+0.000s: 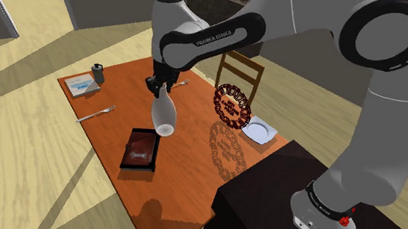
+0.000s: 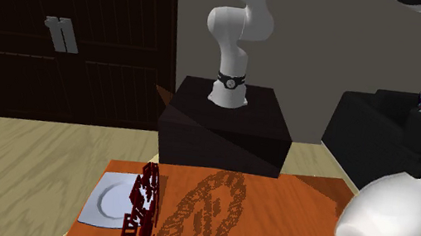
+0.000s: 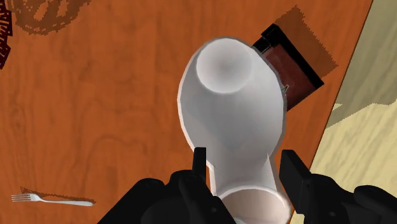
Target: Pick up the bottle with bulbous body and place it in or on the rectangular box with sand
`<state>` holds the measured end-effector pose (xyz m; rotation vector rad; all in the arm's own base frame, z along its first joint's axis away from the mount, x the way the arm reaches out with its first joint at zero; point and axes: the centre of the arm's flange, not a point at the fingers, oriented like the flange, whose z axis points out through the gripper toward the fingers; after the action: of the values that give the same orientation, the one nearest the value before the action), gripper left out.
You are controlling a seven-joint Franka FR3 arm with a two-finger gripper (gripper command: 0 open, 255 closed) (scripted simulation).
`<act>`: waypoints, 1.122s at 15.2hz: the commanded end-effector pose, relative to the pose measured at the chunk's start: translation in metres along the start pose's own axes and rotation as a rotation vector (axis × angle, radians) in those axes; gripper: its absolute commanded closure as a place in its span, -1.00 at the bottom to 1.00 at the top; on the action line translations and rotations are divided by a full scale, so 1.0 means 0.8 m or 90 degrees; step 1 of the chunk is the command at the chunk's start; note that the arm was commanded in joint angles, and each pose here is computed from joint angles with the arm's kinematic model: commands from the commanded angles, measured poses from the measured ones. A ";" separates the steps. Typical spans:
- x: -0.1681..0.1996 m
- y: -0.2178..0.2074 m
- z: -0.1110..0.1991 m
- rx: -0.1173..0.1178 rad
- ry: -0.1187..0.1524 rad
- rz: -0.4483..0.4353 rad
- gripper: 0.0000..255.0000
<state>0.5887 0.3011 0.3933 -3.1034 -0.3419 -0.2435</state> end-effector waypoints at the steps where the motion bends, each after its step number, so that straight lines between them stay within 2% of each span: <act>1: 0.024 -0.022 0.001 0.000 0.000 0.001 1.00; 9: 0.122 -0.095 -0.013 0.000 0.000 0.001 1.00; 17: 0.114 -0.095 0.039 0.000 0.000 0.001 1.00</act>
<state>0.6647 0.3954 0.3821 -3.1047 -0.3404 -0.2428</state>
